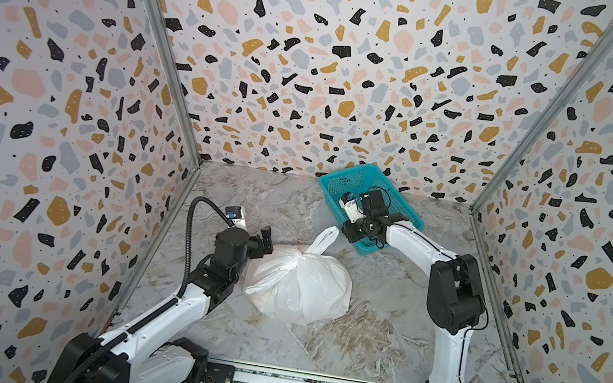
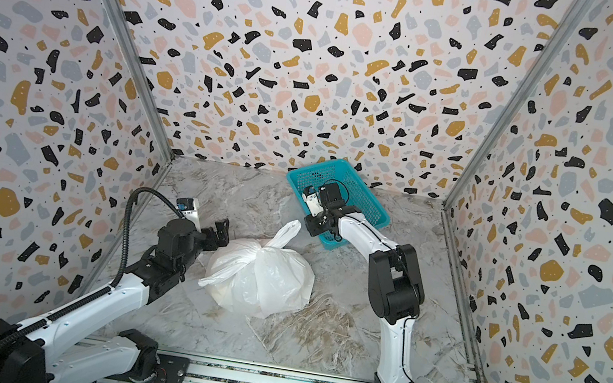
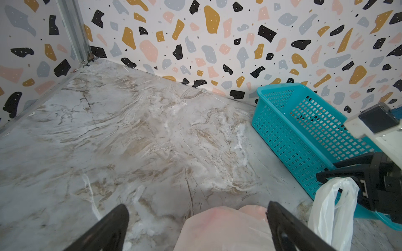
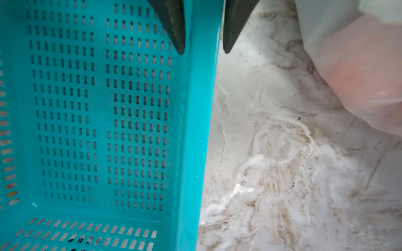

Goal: Untie the knot of the plastic bag and take out the fruit

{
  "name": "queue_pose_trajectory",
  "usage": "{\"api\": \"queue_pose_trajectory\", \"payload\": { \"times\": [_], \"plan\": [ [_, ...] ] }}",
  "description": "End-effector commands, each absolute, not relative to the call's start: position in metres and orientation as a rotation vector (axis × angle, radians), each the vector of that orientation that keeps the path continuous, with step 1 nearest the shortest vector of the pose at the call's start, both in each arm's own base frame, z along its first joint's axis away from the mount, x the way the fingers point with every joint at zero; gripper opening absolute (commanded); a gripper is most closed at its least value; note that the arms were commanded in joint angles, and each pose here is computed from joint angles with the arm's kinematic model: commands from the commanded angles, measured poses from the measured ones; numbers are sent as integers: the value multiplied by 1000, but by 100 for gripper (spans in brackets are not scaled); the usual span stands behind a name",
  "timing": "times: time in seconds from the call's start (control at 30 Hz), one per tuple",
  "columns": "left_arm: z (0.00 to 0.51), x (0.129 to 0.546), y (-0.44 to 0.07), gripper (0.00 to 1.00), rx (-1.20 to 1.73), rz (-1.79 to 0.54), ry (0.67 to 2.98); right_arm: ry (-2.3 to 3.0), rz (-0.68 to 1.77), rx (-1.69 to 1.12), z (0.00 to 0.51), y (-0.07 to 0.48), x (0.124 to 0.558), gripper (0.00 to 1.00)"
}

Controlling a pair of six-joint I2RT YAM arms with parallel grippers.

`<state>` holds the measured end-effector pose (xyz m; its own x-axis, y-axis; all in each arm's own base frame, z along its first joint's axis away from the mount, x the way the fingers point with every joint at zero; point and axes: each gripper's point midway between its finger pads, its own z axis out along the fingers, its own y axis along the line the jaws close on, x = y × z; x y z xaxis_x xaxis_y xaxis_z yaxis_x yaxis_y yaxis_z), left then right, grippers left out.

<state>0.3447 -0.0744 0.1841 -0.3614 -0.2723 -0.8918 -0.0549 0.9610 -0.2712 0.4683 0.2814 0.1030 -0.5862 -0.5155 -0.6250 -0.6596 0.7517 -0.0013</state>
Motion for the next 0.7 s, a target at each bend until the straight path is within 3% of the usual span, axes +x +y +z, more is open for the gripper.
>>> {"api": "queue_pose_trajectory", "payload": {
  "times": [0.0,0.43,0.67],
  "plan": [
    [205,351,-78,100,-246,-261,1874,2342,281,-785,124,269,471,24],
    [205,349,-80,100,-240,-266,1875,2431,161,-476,126,168,482,13],
    [203,346,-80,100,-239,-262,1881,2465,82,-358,122,118,484,12]
  ]
}}
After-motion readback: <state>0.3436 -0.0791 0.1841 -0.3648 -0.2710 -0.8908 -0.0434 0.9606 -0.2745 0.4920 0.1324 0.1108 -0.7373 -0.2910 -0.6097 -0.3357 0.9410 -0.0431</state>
